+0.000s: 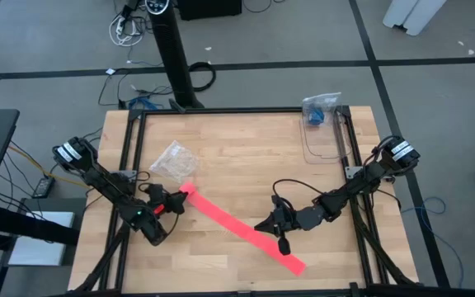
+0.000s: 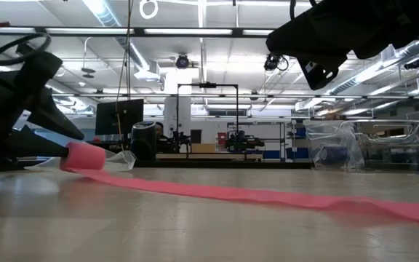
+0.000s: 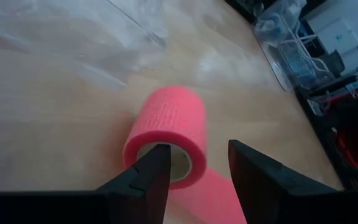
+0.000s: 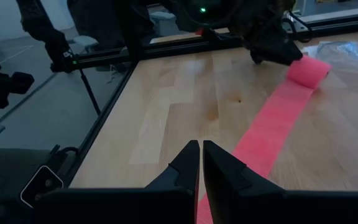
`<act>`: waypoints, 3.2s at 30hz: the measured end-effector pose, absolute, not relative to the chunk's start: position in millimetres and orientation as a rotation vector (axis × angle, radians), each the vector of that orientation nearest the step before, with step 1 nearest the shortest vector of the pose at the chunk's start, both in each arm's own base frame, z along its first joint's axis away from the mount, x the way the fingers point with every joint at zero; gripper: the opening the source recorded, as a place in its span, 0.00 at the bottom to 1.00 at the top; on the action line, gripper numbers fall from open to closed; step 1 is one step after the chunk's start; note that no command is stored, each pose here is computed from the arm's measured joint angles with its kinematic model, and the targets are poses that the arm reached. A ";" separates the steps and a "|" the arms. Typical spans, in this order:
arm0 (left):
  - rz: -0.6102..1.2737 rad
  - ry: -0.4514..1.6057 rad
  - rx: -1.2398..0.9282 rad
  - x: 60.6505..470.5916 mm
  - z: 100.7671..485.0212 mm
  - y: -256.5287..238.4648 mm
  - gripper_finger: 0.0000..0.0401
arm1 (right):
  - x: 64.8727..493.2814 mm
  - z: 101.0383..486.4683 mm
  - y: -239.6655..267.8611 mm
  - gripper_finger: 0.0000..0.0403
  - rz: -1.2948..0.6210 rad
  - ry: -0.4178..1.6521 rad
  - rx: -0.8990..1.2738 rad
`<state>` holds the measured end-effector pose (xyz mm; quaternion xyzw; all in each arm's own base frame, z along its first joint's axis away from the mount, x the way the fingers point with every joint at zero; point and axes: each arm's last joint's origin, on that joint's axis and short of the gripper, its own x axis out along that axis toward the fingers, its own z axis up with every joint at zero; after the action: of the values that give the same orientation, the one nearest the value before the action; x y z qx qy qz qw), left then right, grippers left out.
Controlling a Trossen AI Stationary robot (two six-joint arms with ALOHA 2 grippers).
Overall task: Roll bandage
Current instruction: Roll the pink bandage
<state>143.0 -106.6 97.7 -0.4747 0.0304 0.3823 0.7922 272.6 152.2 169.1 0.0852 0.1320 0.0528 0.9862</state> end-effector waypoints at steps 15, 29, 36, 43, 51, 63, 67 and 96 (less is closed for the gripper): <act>0.831 0.133 -0.891 151.0 90.5 -92.8 0.33 | 273.6 169.1 150.6 0.07 0.108 0.265 0.159; 0.829 0.205 -0.601 153.0 89.8 -85.9 0.04 | 272.7 168.5 152.4 0.09 0.135 0.275 0.151; 0.791 0.220 -0.325 177.8 113.4 -99.5 0.04 | 275.0 178.1 163.4 0.15 0.173 0.252 0.074; 0.740 0.304 -0.119 204.4 140.1 -111.2 0.04 | 285.0 197.9 183.9 0.22 0.210 0.374 -0.044; 0.650 0.373 0.023 223.4 165.6 -123.0 0.03 | 283.5 220.3 205.6 0.32 0.211 0.489 -0.126; 0.500 0.279 0.269 245.5 297.0 -138.9 0.03 | 279.0 217.9 204.1 0.32 0.149 0.478 -0.247; 0.485 0.293 0.359 242.3 330.7 -137.1 0.03 | 273.5 210.8 203.6 0.32 0.145 0.549 -0.253; 0.439 0.366 0.472 227.7 398.0 -131.2 0.03 | 277.4 152.9 198.0 0.34 0.203 0.867 -0.321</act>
<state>227.7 -131.2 398.0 0.2305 0.1788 0.2144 0.9322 277.4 198.0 152.9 -0.1548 0.4174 0.0976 0.8901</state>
